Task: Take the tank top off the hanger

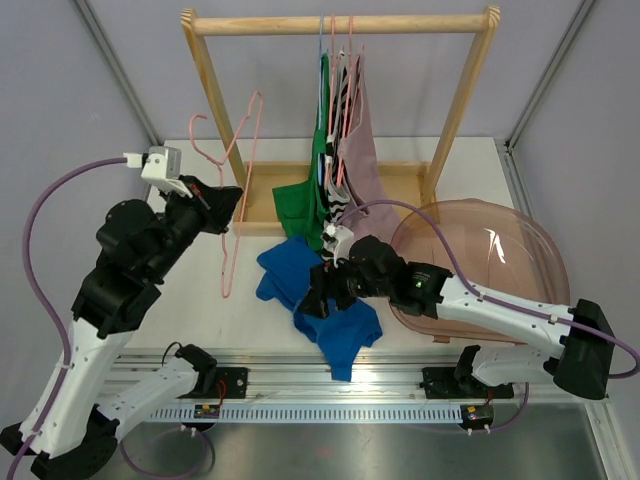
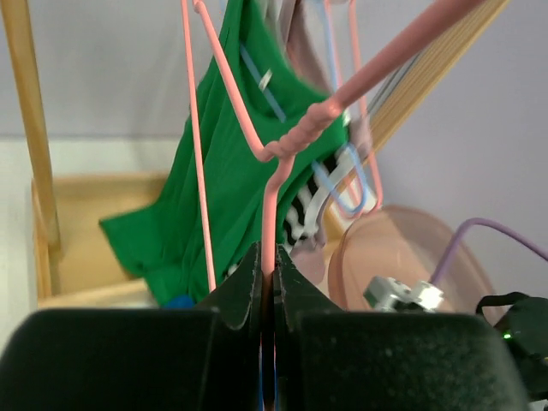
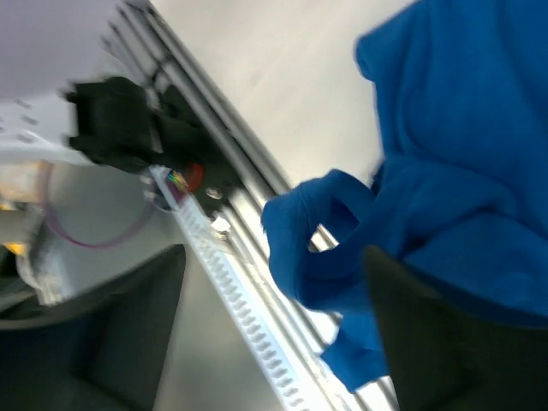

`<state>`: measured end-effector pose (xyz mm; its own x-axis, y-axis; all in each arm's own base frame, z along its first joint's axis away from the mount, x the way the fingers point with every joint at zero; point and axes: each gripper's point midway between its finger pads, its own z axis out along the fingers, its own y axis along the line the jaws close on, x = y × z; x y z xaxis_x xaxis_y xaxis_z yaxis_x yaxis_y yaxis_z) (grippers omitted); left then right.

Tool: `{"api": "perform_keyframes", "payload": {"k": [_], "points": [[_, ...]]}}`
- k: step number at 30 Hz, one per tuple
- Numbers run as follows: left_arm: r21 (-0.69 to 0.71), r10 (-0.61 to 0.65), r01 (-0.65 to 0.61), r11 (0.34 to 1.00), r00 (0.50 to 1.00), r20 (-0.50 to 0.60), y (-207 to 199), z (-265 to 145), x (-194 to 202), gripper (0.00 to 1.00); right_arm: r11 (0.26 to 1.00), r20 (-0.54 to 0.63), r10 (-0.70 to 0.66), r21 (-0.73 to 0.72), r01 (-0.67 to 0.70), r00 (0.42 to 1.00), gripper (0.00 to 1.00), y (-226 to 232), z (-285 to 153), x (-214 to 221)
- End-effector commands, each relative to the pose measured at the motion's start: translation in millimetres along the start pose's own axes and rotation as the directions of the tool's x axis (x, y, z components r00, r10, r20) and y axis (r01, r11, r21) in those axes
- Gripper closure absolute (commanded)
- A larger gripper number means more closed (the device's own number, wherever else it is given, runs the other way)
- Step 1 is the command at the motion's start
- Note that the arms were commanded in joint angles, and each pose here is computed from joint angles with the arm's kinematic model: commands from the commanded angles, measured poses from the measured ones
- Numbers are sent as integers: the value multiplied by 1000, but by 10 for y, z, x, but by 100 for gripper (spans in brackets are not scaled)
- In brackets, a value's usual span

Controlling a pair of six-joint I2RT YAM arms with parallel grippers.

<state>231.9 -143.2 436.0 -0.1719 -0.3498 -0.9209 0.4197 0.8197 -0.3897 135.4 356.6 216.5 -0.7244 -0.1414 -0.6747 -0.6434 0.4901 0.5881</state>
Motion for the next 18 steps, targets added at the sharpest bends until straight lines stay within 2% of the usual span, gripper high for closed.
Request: {"api": "perform_keyframes", "payload": {"k": [1, 7, 18], "points": [[-54, -19, 14, 998, 995, -99, 69, 42, 161, 100, 997, 68, -29, 80, 23, 997, 1, -112, 42, -88], [-127, 14, -36, 991, 986, -165, 116, 372, 85, 100, 990, 128, -44, 140, 26, 991, 0, -165, -129, -218], [-169, 51, -79, 982, 985, -164, 31, 1254, -492, 100, 990, 194, -20, 144, -8, 981, 0, -194, -490, -166]]}}
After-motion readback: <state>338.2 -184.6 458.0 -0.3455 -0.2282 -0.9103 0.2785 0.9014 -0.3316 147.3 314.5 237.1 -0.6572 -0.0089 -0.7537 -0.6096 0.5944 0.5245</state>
